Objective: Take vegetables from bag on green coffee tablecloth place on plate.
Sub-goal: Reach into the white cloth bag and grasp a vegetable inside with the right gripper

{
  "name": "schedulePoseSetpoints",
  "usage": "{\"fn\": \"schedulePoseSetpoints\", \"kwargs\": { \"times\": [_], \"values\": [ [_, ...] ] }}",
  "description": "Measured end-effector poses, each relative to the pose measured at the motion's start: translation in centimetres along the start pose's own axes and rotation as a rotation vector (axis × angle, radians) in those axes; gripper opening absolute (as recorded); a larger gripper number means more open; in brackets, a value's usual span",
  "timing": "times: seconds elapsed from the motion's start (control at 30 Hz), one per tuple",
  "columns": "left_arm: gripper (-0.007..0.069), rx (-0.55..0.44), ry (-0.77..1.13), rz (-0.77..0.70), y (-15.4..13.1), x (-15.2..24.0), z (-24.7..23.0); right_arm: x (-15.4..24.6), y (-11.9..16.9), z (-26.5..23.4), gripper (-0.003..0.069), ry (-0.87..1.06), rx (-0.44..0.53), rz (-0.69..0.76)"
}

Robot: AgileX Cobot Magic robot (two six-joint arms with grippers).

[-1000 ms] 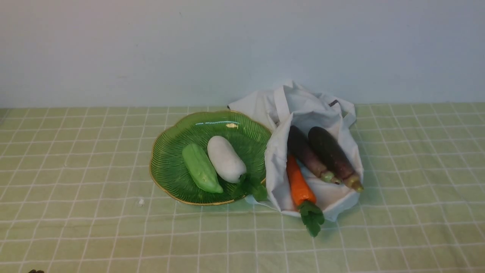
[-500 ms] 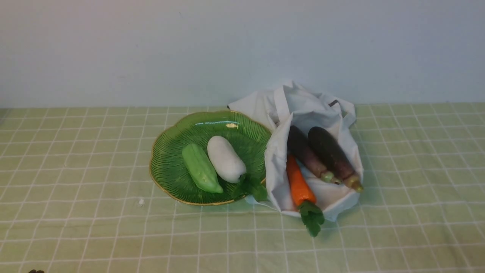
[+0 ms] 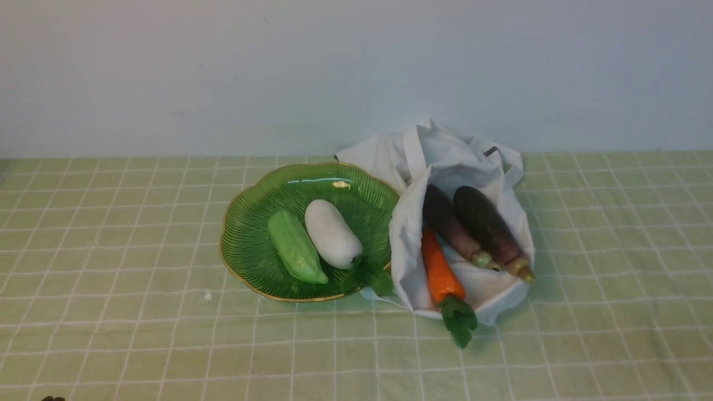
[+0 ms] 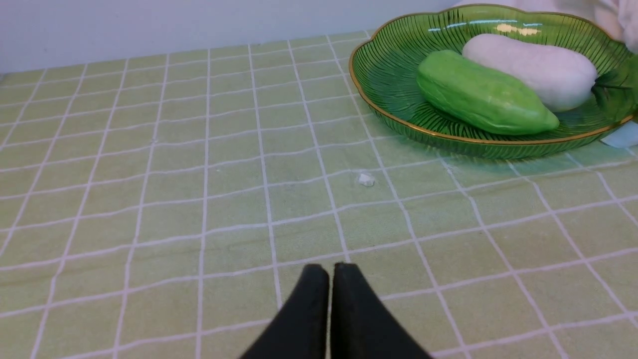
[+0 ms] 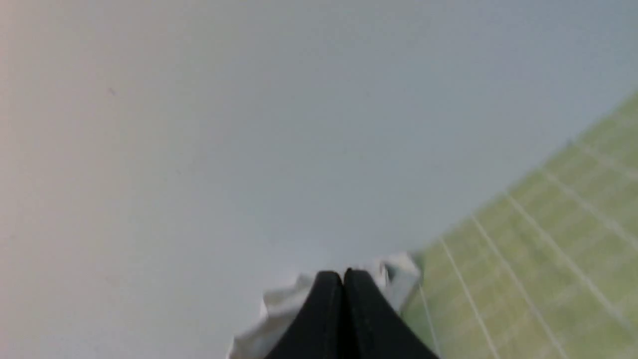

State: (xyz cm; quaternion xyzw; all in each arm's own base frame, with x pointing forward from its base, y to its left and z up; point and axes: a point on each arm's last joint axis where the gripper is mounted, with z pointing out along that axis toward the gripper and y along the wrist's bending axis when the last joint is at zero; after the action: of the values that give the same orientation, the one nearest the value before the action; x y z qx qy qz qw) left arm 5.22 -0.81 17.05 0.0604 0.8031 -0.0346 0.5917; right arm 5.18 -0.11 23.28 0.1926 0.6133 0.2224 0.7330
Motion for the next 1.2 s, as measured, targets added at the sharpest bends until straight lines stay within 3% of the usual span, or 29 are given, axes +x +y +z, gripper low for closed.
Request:
{"fn": "schedulePoseSetpoints", "kwargs": {
  "times": [0.07, 0.17, 0.27, 0.5, 0.63, 0.87, 0.97, 1.2],
  "values": [
    [-0.0005, 0.000, 0.000, 0.000, 0.0, 0.0, 0.0, -3.0, 2.0, 0.3, -0.0017, -0.073, -0.034, -0.131],
    [-0.0005, 0.000, 0.000, 0.000, 0.0, 0.0, 0.0, -4.8, 3.4, 1.4, -0.0017, -0.028, -0.029, -0.222],
    [-0.0005, 0.000, 0.000, 0.000, 0.0, 0.0, 0.0, -5.0, 4.1, 3.4, -0.0017, 0.155, 0.004, -0.263],
    [-0.0005, 0.000, 0.000, 0.000, 0.0, 0.0, 0.0, -0.9, 3.3, 10.7, -0.0017, 0.870, 0.162, -0.239],
    [-0.0005, 0.000, 0.000, 0.000, 0.0, 0.0, 0.0, 2.0, 3.8, 15.2, -0.0017, 1.147, 0.096, -0.242],
    [-0.0005, 0.000, 0.000, 0.000, 0.0, 0.0, 0.0, 6.2, 6.9, 22.4, 0.0016, 1.273, -0.071, -0.328],
    [-0.0005, 0.000, 0.000, 0.000, 0.0, 0.0, 0.0, 7.5, 7.1, 24.7, 0.0050, 1.293, -0.079, -0.373],
    [-0.0005, 0.000, 0.000, 0.000, 0.0, 0.0, 0.0, 11.1, 5.6, 29.3, 0.0218, 1.336, -0.057, -0.465]
  ]
}}
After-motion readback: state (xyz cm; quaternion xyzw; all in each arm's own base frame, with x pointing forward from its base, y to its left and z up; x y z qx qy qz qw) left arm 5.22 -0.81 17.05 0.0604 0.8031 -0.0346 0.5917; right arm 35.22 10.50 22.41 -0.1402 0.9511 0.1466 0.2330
